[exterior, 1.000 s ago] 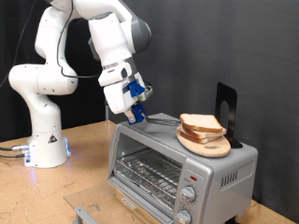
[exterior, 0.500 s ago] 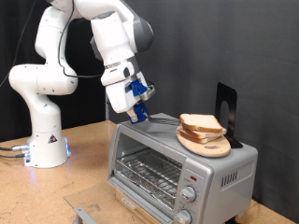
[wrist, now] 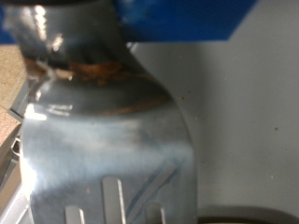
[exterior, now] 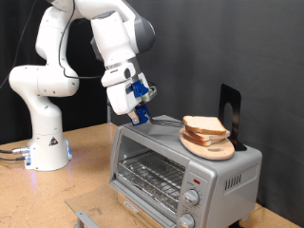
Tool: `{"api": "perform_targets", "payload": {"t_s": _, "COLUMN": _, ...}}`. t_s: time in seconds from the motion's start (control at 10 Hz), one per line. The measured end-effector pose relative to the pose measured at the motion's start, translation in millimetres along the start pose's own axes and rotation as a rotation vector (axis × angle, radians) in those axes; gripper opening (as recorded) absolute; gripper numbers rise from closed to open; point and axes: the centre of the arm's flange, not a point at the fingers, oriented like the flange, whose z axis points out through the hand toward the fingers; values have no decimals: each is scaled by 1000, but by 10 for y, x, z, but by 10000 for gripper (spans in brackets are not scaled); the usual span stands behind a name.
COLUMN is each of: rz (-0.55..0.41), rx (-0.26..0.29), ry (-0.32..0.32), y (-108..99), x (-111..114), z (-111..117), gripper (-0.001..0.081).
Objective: Make a piece of toast with the oven
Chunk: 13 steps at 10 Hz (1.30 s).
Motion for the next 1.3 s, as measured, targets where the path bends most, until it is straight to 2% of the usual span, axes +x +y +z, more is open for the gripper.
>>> {"api": "perform_targets", "payload": {"t_s": 0.5, "rz": 0, "rx": 3, "ry": 7, "y": -8, "x": 24, "z": -28, "gripper": 485}}
{"api": "perform_targets", "payload": {"t_s": 1.3, "rz": -5, "rx": -30, "ry": 35, "y": -209, "x": -5, "z": 82, "gripper": 485}}
